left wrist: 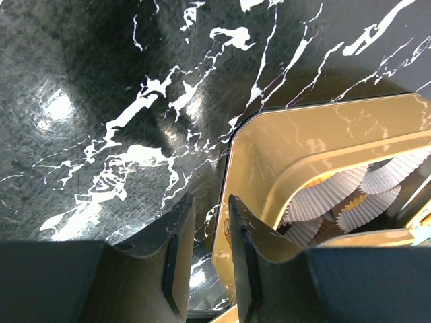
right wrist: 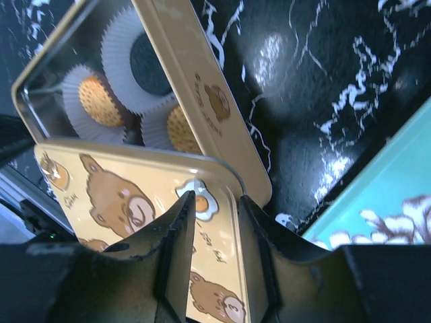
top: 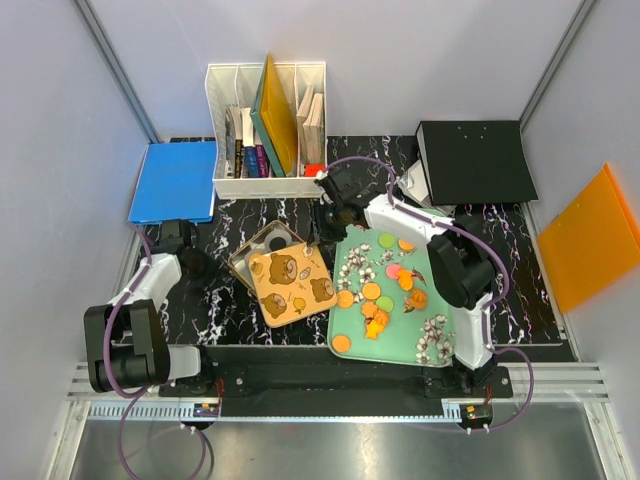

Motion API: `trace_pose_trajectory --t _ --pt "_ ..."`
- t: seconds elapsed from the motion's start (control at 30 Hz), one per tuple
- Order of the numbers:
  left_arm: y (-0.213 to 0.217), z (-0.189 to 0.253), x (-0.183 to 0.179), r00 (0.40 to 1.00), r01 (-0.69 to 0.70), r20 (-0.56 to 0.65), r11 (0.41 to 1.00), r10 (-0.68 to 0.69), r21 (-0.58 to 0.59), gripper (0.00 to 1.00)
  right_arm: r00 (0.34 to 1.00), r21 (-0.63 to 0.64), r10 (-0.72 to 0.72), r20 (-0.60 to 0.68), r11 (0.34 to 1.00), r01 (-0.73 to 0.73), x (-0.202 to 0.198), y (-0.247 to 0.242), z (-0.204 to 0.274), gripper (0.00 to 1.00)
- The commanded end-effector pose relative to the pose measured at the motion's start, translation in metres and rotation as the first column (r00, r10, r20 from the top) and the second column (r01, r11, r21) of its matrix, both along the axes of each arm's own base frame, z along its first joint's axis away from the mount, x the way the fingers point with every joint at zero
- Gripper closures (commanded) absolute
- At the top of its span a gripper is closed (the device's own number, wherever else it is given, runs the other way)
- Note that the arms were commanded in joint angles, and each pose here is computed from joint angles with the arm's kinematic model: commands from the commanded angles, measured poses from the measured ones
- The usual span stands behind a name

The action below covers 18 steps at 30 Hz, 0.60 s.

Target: Pack the cookies

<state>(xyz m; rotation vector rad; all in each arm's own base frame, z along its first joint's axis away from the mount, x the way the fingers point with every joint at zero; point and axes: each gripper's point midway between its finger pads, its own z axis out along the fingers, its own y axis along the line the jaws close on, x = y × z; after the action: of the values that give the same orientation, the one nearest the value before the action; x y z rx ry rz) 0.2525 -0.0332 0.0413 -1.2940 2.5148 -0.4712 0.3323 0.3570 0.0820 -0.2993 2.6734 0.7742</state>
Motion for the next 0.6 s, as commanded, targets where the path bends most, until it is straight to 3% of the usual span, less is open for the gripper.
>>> trace_pose_trajectory --t 0.0,0.1,0.27,0.57 --pt "-0.003 0.006 0.004 0.999 0.025 0.042 1.0 -0.024 -0.01 0.7 1.0 0.052 0.018 0.003 0.998 -0.018 0.015 0.014 0.015 0.61" --pt "-0.003 0.005 0.004 0.999 0.026 0.041 1.0 -0.025 -0.008 0.71 1.0 0.051 0.02 0.006 0.998 -0.02 0.022 0.019 0.017 0.62" --pt "-0.003 0.009 0.007 0.998 0.024 0.054 1.0 -0.024 -0.007 0.71 0.997 0.038 -0.01 0.08 0.999 0.007 0.036 0.011 0.04 0.49" --pt "0.0 0.012 0.016 0.998 0.018 0.056 1.0 -0.018 -0.003 0.71 0.984 -0.009 -0.053 0.172 0.998 0.055 0.039 -0.033 0.075 0.39"
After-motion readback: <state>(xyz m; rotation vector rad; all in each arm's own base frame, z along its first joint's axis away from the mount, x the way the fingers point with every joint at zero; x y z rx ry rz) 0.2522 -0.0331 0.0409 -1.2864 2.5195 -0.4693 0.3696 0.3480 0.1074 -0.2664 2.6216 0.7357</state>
